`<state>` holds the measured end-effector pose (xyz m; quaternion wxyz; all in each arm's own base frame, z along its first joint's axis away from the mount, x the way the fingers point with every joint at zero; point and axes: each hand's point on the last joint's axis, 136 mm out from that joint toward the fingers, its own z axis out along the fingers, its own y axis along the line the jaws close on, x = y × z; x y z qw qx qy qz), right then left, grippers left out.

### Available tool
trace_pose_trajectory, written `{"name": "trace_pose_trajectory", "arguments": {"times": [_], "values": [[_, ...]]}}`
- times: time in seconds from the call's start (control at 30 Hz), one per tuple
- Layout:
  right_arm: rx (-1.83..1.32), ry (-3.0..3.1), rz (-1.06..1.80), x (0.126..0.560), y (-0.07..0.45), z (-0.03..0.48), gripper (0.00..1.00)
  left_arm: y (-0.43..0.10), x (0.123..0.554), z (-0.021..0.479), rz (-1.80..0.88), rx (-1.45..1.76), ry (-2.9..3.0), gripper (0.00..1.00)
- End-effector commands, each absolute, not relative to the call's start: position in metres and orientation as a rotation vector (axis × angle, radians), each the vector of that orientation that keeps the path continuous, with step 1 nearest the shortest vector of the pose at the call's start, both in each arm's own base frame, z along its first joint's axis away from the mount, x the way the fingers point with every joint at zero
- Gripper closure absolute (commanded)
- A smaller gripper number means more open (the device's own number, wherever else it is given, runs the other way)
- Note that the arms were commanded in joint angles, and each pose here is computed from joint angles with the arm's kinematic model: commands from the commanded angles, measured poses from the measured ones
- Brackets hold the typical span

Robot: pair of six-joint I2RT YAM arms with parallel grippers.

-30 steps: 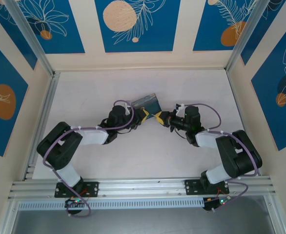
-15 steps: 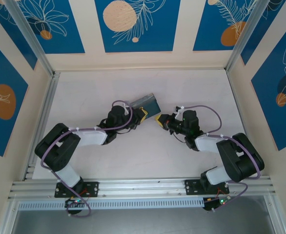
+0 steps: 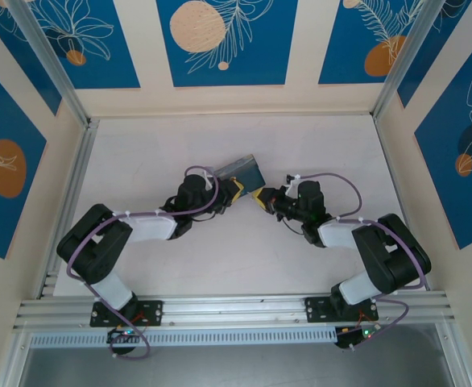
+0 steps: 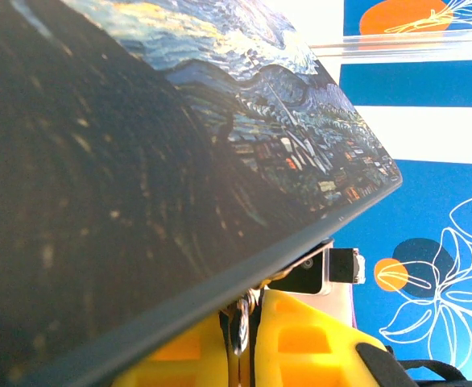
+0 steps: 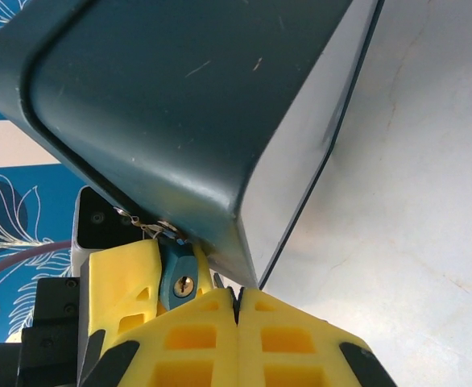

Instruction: Unlock the padlock with the key

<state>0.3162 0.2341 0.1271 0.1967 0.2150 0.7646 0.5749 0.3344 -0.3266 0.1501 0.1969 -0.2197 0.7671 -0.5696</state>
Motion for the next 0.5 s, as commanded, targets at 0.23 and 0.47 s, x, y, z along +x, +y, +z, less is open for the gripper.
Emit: {"name": "trace_pose_trajectory", "arguments": {"times": [0.23,0.47], "values": [[0.574,2.1,1.638,0.3224,0.2415,0.1417,1.0,-0.3217,0.3381,0.1779,-1.633,-0.57,2.051,1.0],[0.57,2.098,1.641,0.3232,0.2424,0.1435,1.0,-0.3227,0.3371,0.1763,-1.636,-0.566,2.055,1.0]]}}
